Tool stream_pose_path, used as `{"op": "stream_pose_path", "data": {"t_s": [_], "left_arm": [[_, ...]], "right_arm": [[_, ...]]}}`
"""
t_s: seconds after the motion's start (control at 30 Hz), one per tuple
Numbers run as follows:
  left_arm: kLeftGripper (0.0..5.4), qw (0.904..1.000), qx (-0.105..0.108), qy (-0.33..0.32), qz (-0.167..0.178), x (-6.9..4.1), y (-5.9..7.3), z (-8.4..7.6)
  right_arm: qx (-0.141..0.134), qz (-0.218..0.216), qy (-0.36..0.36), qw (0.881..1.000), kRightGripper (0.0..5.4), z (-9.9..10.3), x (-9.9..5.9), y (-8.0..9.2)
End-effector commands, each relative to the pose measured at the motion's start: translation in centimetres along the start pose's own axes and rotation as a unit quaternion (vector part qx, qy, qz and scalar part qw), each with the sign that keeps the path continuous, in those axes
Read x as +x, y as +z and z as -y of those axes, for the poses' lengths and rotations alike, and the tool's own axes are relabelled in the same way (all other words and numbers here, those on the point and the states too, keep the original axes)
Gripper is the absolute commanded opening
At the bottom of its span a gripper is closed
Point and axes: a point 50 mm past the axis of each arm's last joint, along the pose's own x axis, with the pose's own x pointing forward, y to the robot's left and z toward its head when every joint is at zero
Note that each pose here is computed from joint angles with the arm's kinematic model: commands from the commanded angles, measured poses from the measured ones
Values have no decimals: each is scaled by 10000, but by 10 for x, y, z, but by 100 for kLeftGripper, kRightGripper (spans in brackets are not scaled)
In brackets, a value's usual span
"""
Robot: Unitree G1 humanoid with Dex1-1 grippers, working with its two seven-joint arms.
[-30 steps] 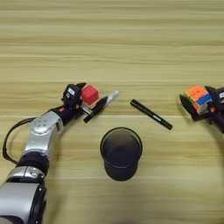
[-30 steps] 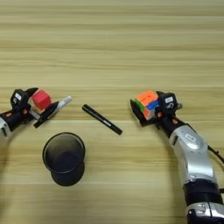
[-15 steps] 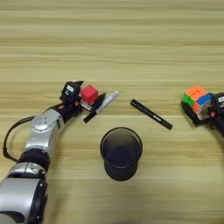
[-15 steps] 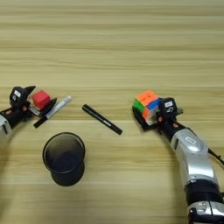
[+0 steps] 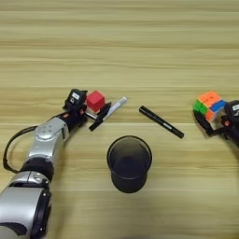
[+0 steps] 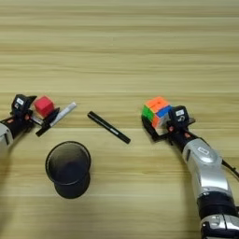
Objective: Move the objects on the table
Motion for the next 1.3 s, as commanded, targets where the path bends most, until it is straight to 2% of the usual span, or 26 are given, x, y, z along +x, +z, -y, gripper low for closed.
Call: {"op": "stream_pose_path", "data": {"t_s": [0.03,0.57,1.03,1.3], "left_arm": [[500,10000,-4,-31,-3,4,3,0],[354,10000,-39,-52,7,3,3,1],[220,10000,-37,-26,37,3,3,1],[217,10000,43,-12,45,2,3,0]], "right_arm": [[-124,63,-24,9999,505,3,2,5],[-142,49,-38,9999,337,3,2,5],[-148,70,-47,9999,333,5,2,6],[-167,134,-47,9998,333,5,3,9]]}}
